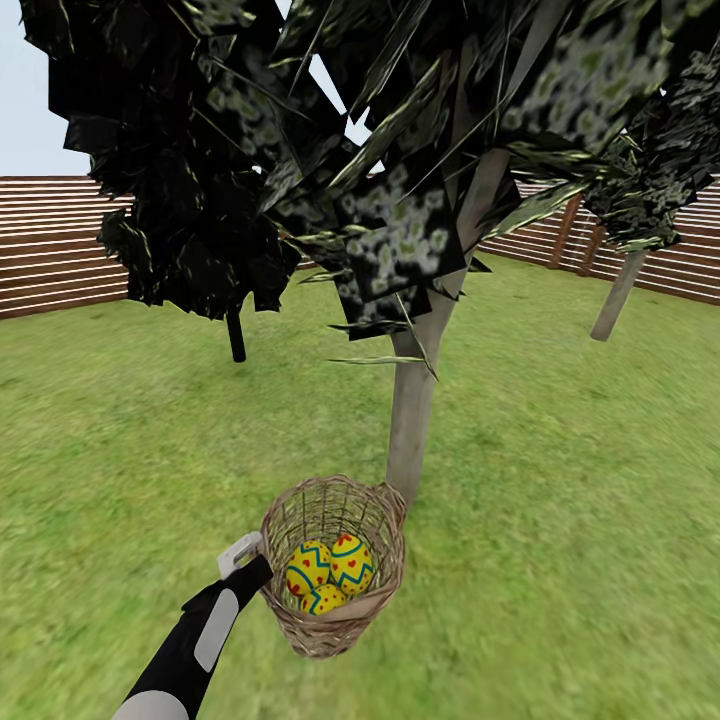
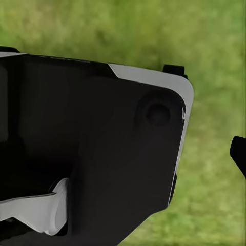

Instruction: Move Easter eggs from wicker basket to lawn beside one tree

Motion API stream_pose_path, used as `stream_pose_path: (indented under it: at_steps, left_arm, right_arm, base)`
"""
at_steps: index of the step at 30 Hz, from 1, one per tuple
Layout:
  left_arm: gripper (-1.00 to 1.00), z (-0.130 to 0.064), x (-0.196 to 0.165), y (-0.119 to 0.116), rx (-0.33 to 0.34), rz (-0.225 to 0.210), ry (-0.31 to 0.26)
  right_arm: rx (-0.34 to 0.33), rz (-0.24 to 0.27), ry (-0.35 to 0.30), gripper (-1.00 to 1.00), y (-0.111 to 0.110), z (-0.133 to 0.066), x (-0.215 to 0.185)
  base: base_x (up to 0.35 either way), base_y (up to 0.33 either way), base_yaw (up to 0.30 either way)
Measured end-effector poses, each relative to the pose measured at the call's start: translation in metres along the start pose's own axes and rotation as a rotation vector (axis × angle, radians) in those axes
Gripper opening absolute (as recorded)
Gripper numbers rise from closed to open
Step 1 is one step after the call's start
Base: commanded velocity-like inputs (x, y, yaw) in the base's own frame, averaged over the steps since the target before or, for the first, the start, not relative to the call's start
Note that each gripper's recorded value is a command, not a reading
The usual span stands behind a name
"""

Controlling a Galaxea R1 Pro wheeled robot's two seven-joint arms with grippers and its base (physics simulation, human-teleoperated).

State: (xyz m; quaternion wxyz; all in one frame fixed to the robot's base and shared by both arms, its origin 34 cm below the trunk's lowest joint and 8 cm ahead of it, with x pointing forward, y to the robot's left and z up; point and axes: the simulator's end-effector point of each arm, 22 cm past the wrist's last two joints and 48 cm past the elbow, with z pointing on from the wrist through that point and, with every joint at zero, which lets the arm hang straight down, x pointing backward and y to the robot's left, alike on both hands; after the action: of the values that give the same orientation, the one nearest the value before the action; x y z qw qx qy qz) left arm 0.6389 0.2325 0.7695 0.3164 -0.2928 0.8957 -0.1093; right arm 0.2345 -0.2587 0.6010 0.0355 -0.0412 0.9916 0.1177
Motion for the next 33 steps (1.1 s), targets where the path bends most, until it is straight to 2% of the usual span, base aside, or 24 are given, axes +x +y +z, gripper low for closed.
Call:
stream_pose_path:
  at_steps: [11,13,16,18,19,20,22,23,25,33]
  left_arm:
    - [-1.0,0.01,0.003,0.002,0.0,0.0,0.002]
    - [-1.0,0.012,0.004,0.002,0.001,-0.001,0.003]
    - [-1.0,0.014,0.007,0.001,0.002,-0.001,0.005]
    - [-1.0,0.016,0.007,0.002,0.002,0.0,0.005]
    - [-1.0,0.017,0.007,0.003,0.001,0.0,0.004]
    - [-1.0,0.018,0.007,0.003,0.0,0.001,0.004]
    - [-1.0,0.02,0.007,0.003,0.001,0.0,0.004]
    - [-1.0,0.021,0.008,0.004,0.001,0.0,0.004]
    - [-1.0,0.023,0.008,0.005,0.0,0.0,0.003]
    - [-1.0,0.03,0.008,0.006,0.001,0.0,-0.003]
  right_arm:
    - [0.003,0.004,-0.007,1.0,-0.005,0.009,-0.006]
    - [0.009,-0.001,-0.029,1.0,-0.009,0.01,-0.018]
    - [0.061,-0.035,-0.152,1.0,-0.033,0.004,-0.091]
    - [0.117,-0.029,-0.177,1.0,-0.058,-0.009,-0.153]
    - [0.143,0.005,-0.177,1.0,-0.071,-0.02,-0.18]
    - [0.166,0.056,-0.21,1.0,-0.084,-0.035,-0.21]
    - [0.183,0.114,-0.321,1.0,-0.099,-0.061,-0.263]
    - [0.184,0.13,-0.374,1.0,-0.104,-0.074,-0.29]
    - [0.195,0.132,-0.438,1.0,-0.114,-0.094,-0.33]
    - [0.211,0.119,-0.459,1.0,-0.124,-0.095,-0.342]
  base:
    - [0.0,0.0,0.0]
    - [0.0,0.0,0.0]
    - [0.0,0.0,0.0]
    - [0.0,0.0,0.0]
    - [0.0,0.0,0.0]
    - [0.0,0.0,0.0]
    - [0.0,0.0,0.0]
    - [0.0,0.0,0.0]
    - [0.0,0.0,0.0]
    - [0.0,0.0,0.0]
